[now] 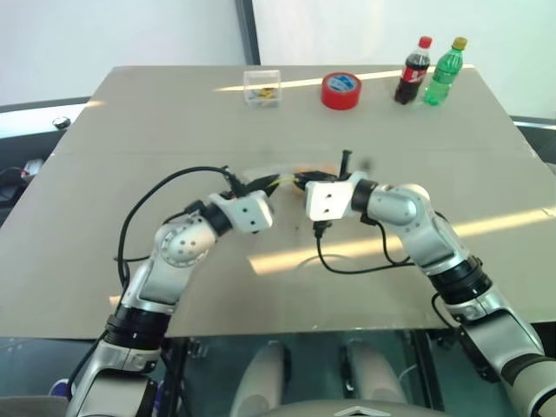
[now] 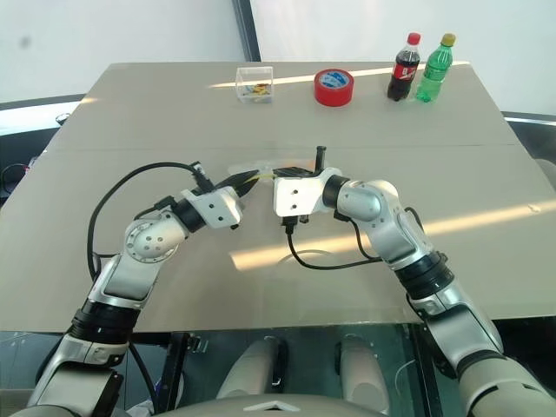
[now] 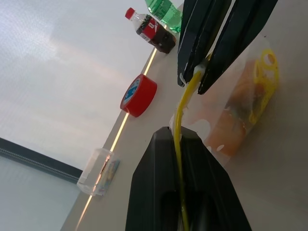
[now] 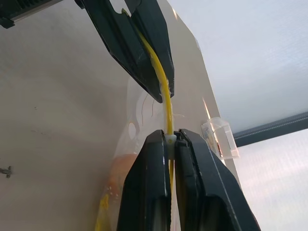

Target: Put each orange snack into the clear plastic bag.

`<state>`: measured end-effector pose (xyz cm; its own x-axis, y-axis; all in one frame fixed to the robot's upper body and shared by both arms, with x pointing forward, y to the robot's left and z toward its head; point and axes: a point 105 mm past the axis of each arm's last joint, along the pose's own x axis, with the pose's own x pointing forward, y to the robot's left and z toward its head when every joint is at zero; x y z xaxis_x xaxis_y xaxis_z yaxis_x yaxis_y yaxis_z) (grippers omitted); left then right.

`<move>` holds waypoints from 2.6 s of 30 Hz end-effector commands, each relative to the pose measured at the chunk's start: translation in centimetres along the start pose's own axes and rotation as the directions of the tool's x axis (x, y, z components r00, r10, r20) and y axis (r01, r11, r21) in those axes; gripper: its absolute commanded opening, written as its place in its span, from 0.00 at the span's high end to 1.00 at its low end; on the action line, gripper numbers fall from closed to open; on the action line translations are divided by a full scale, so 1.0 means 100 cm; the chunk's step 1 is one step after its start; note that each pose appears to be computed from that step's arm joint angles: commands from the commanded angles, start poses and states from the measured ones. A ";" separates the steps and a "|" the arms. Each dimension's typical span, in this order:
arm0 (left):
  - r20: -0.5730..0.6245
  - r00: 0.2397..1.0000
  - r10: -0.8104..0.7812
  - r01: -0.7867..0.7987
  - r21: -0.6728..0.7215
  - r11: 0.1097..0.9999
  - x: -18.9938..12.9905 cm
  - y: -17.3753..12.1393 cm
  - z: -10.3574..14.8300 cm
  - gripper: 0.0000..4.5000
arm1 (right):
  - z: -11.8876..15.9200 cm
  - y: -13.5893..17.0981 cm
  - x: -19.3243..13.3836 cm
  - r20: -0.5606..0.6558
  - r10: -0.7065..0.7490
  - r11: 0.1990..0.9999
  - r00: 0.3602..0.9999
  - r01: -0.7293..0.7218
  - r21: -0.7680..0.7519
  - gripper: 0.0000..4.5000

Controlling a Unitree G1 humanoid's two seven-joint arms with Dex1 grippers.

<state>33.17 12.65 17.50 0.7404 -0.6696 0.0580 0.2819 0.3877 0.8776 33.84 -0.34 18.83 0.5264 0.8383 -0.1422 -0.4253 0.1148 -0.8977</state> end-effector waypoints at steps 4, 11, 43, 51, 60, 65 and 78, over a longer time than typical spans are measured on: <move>0.019 0.999 0.040 -0.041 0.019 0.999 0.000 0.009 0.007 1.00 | 0.011 -0.014 -0.003 0.030 -0.044 0.998 0.999 0.045 -0.042 0.95; 0.014 0.997 0.076 -0.076 0.015 0.997 -0.001 0.016 0.006 1.00 | -0.020 -0.009 -0.012 -0.081 -0.043 0.999 0.996 0.043 -0.005 0.95; 0.003 0.992 0.125 -0.125 0.005 0.992 -0.006 0.029 0.001 1.00 | -0.126 -0.018 -0.088 -0.462 -0.108 0.991 0.880 0.130 0.015 0.95; 0.011 0.980 0.197 -0.195 -0.077 0.978 0.001 0.053 0.003 1.00 | -0.082 -0.065 -0.088 -0.322 -0.228 0.951 0.919 0.281 0.128 0.95; -0.015 0.973 0.231 -0.231 -0.146 0.962 0.043 0.092 -0.011 1.00 | -0.078 -0.144 -0.098 -0.318 -0.460 0.880 0.829 0.473 -0.042 0.95; 0.026 0.981 0.193 -0.187 -0.145 0.972 0.054 0.098 -0.009 1.00 | -0.084 -0.147 -0.111 -0.332 -0.463 0.879 0.822 0.475 -0.048 0.95; 0.067 0.975 -0.212 0.223 -0.284 0.933 0.012 -0.020 -0.013 0.78 | -0.073 0.000 -0.110 -0.366 -0.086 0.934 0.926 0.203 0.293 0.88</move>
<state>34.77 12.18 13.33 0.6426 -0.7531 -0.1408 0.6134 0.3956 0.6835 34.11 -14.10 16.02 0.7990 0.5470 -0.2497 -0.5201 0.4202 -0.7436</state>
